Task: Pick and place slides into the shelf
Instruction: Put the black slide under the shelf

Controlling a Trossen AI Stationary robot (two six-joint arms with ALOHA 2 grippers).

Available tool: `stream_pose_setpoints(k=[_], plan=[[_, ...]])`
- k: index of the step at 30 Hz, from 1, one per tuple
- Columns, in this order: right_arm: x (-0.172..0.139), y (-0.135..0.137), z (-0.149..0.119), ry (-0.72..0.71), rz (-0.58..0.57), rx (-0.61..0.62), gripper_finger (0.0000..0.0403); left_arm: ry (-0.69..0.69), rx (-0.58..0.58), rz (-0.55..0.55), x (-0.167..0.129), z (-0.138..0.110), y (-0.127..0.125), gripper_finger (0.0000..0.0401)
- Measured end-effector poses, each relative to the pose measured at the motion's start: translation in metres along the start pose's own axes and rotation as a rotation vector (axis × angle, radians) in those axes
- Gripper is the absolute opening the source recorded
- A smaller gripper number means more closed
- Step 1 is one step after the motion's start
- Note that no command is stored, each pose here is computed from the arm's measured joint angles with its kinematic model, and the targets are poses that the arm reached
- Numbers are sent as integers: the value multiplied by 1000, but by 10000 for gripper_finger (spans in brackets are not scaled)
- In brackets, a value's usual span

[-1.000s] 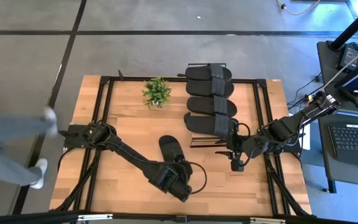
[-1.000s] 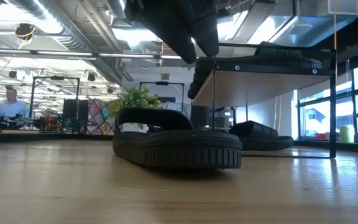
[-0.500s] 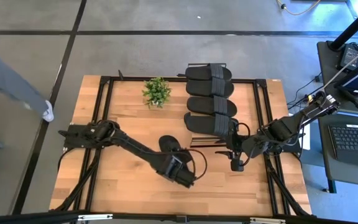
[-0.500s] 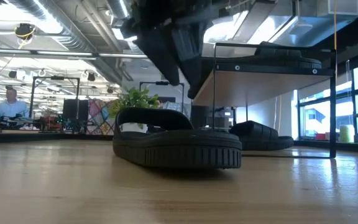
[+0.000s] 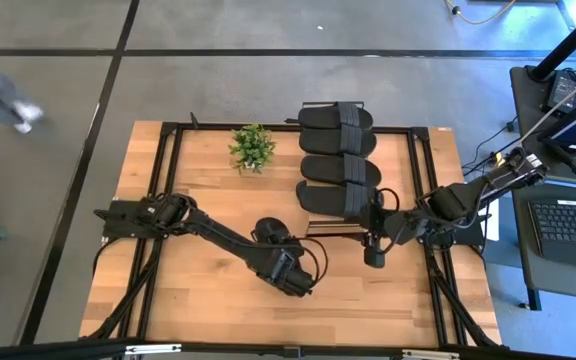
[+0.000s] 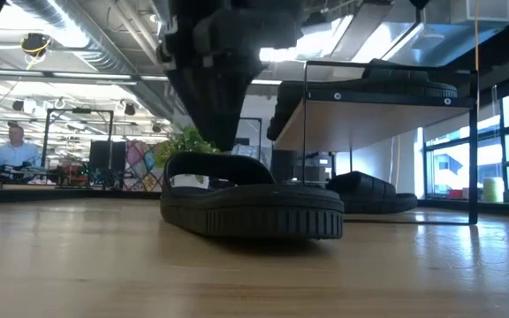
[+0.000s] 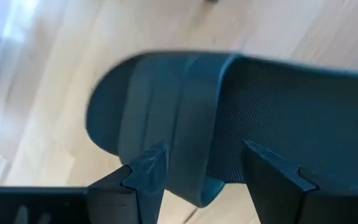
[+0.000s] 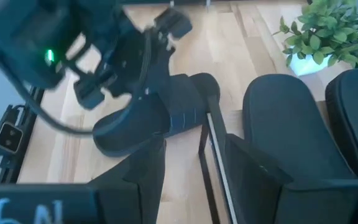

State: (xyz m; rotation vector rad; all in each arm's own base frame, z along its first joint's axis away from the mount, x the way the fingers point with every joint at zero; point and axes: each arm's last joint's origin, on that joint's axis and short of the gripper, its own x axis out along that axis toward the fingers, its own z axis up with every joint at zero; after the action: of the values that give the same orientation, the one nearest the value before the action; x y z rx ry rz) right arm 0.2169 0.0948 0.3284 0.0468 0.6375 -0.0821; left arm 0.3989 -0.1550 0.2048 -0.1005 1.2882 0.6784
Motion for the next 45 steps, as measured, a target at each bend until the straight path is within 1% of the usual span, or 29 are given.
stream_pose_setpoints(k=[5, 9, 15, 18, 22, 27, 33, 35, 38, 42, 45], plan=[[2, -5, 2, -4, -17, 30, 167, 75, 56, 34, 19, -6, -9, 192], [3, -8, 4, -13, -27, 51, 167, 95, 91, 101, 31, -10, -12, 192], [5, -10, 7, -34, -31, 69, 167, 58, 129, 207, 31, -12, -5, 192], [5, -10, 7, -38, -30, 72, 167, 65, 157, 263, 30, -13, 0, 192], [5, -10, 8, -41, -28, 83, 167, 55, 144, 268, 35, -8, 1, 192], [5, -10, 8, -41, -28, 99, 167, 28, 176, 295, 38, -2, 6, 192], [5, -10, 8, -41, -27, 127, 167, 40, 187, 305, 43, 4, 12, 190], [5, -10, 8, -41, -27, 126, 167, 54, 201, 317, 48, 3, 14, 182], [5, -10, 8, -40, -28, 127, 167, 104, 212, 326, 58, 1, 19, 158], [5, -10, 7, -39, -28, 123, 167, 140, 238, 363, 69, -5, 24, 109], [5, -10, 7, -39, -28, 124, 167, 164, 260, 388, 70, -8, 26, 65]])
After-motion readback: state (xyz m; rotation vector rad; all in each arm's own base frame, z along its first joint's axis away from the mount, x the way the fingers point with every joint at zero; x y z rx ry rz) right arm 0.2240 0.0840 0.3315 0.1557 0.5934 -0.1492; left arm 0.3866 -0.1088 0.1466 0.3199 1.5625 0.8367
